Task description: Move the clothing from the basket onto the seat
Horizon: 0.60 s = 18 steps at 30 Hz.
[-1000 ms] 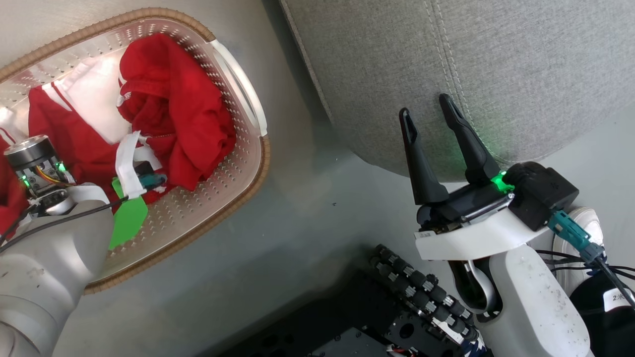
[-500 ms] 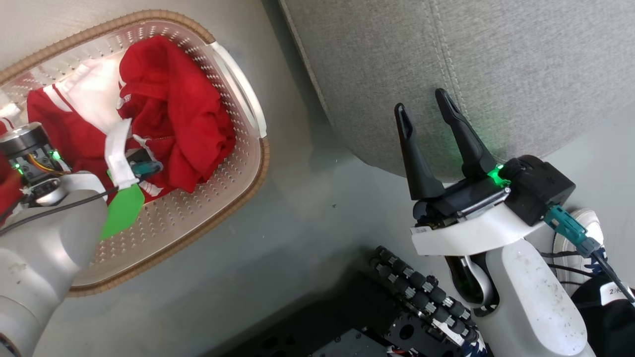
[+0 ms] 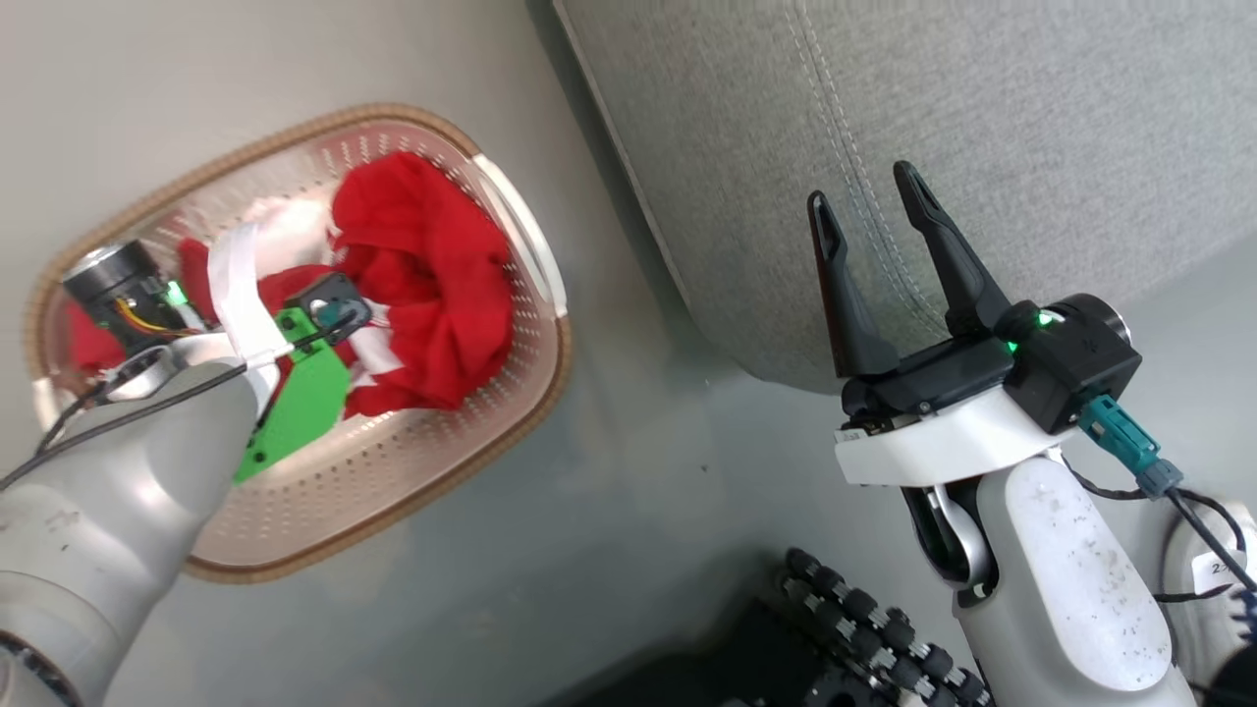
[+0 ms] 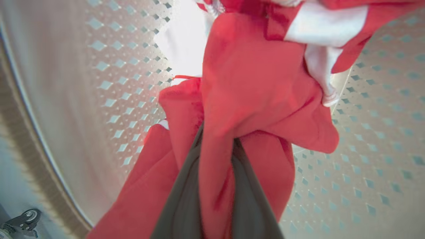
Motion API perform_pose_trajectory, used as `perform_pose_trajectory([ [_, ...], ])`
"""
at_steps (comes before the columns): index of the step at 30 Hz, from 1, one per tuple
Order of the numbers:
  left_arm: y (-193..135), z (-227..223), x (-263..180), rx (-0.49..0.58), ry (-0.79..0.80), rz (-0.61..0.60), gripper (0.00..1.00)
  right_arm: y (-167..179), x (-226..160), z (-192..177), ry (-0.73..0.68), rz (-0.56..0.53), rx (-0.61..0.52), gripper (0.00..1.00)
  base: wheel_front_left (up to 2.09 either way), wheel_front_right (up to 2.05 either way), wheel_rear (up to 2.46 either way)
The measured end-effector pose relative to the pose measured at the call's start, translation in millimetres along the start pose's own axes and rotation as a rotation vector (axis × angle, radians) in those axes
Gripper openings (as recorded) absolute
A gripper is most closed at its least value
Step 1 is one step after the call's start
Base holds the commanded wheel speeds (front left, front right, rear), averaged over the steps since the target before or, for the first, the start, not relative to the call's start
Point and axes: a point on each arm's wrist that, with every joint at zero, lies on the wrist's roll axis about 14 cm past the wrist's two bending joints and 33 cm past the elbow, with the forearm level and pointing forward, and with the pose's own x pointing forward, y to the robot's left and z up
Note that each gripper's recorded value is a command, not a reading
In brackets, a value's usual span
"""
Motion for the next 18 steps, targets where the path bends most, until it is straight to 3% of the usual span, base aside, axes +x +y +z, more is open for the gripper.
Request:
perform_pose_trajectory([
  [10,22.4,28.7,-80.1,-0.147,-0.223,0.119,0.0,17.1,-20.8,33.0,-0.074,0.04,-0.021,1.0,0.0,0.0,0.0],
  [18,36.4,51.0,-154.3,-0.305,-0.479,0.294,0.0,37.2,-44.4,52.0,-0.122,0.087,-0.027,1.0,0.0,0.0,0.0],
])
